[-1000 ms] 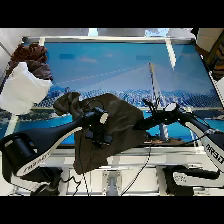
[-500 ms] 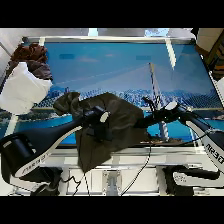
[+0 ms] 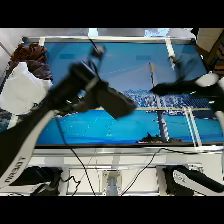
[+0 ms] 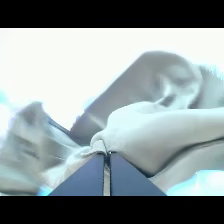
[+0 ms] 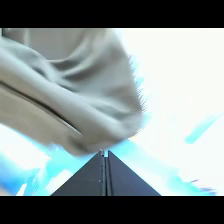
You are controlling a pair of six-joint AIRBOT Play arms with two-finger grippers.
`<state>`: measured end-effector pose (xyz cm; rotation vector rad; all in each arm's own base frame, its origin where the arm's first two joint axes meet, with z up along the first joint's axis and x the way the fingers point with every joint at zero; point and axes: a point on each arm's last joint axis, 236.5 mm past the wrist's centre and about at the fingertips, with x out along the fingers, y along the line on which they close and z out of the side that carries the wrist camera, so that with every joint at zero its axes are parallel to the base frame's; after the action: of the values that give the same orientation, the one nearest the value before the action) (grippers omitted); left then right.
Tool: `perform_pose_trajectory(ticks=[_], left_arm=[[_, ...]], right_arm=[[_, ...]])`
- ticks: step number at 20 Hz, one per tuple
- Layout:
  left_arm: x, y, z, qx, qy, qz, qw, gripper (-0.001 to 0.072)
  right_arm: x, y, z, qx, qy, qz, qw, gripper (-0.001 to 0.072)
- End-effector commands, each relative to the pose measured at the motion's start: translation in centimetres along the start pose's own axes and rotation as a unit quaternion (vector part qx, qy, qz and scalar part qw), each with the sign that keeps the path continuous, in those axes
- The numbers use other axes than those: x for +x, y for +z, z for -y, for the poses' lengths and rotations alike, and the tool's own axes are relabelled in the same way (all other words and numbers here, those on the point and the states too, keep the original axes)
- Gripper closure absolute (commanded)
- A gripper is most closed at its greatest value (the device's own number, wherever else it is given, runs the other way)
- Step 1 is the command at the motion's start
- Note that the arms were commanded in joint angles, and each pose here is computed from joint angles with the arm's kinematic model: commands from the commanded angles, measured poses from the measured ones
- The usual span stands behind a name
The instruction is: Fold the shirts.
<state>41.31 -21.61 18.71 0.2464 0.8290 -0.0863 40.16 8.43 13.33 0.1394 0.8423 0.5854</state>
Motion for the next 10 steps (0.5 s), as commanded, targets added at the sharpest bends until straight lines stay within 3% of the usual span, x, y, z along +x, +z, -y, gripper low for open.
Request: perform_pose_trajectory(ticks=[1,4,6,10], left_arm=[[-7.9,5.8,-7.7,-0.054,0.047,0.098,0.993,0.0696],[-9.0,3.9,-5.6,-0.058,-0.013,0.058,0.997,0.0696],[-9.3,1.9,-0.1,-0.036,-0.123,0.012,0.992,0.0696],[-13.1,3.0,12.0,-0.010,-0.358,0.033,0.933,0.0696]], right_arm=[[-10.1,3.5,0.3,-0.006,-0.055,0.065,0.996,0.0694],[-10.1,1.6,-1.2,0.006,-0.029,0.031,0.999,0.0692],[-8.5,1.0,-2.5,0.004,-0.005,0.021,1.000,0.0692],[-6.4,-0.6,-4.0,0.002,0.022,-0.008,1.000,0.0691]])
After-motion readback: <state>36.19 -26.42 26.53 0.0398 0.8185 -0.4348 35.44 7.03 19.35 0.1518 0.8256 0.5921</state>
